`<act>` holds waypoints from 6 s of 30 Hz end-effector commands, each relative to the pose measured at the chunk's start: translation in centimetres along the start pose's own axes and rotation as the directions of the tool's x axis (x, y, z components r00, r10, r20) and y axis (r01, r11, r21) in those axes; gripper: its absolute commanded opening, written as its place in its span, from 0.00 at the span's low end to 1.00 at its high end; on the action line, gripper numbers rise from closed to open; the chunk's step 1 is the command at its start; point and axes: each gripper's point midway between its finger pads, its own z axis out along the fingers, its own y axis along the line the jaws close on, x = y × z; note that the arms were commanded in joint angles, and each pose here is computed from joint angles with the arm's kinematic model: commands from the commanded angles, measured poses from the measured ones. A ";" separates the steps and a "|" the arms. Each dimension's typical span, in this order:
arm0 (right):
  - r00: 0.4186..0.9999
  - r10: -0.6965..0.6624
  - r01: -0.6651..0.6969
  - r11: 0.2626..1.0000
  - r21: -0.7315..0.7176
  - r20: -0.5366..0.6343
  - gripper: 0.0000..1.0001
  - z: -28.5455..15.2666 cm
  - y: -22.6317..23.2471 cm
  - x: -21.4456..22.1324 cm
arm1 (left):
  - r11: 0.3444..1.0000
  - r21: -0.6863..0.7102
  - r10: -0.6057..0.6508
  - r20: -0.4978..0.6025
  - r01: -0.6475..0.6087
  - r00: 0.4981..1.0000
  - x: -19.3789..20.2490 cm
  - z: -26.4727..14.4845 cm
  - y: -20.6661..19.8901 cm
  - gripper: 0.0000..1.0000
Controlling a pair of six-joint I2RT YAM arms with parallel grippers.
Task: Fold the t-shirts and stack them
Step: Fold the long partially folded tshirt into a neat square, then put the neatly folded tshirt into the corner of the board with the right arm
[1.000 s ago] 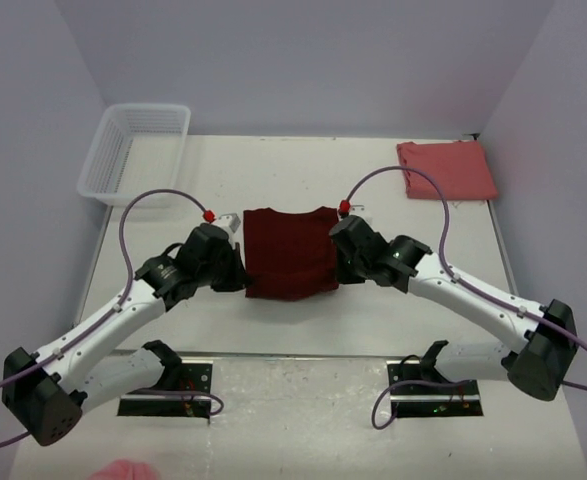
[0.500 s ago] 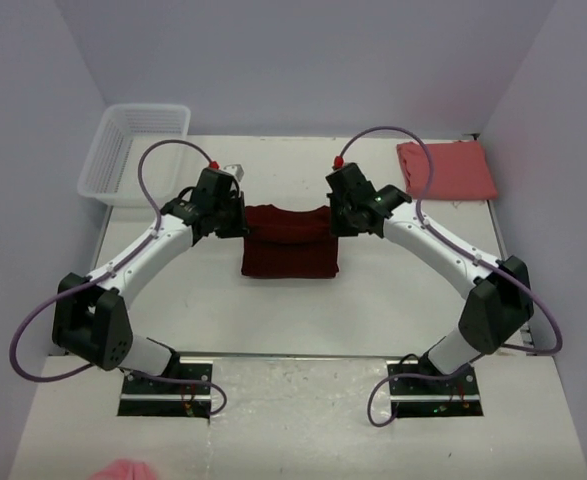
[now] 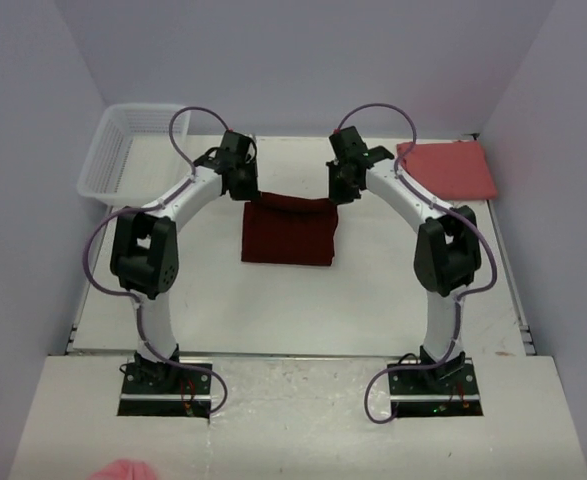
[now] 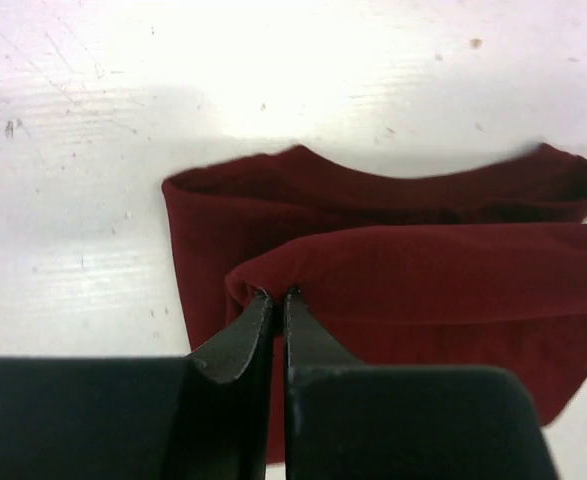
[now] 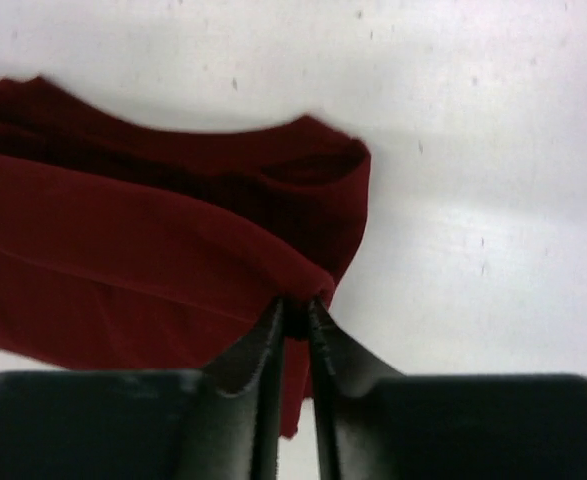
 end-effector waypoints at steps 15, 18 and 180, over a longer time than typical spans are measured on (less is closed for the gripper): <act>0.994 -0.048 0.049 0.999 -0.009 0.100 0.68 -2.0 -1.7 -5.4 | 0.973 -0.230 0.088 0.414 0.011 0.906 -7.4 -7.4 2.1 0.77; 0.994 -0.045 0.050 0.998 -0.049 0.100 0.64 -2.8 -0.5 -4.1 | 0.994 -0.101 0.069 0.377 -0.033 0.924 -5.7 -7.6 -0.6 0.65; 0.870 0.226 -0.395 0.850 -0.348 -0.438 0.70 6.0 3.4 10.2 | 0.957 0.285 0.105 -0.149 -0.059 0.983 11.3 4.5 -9.2 0.00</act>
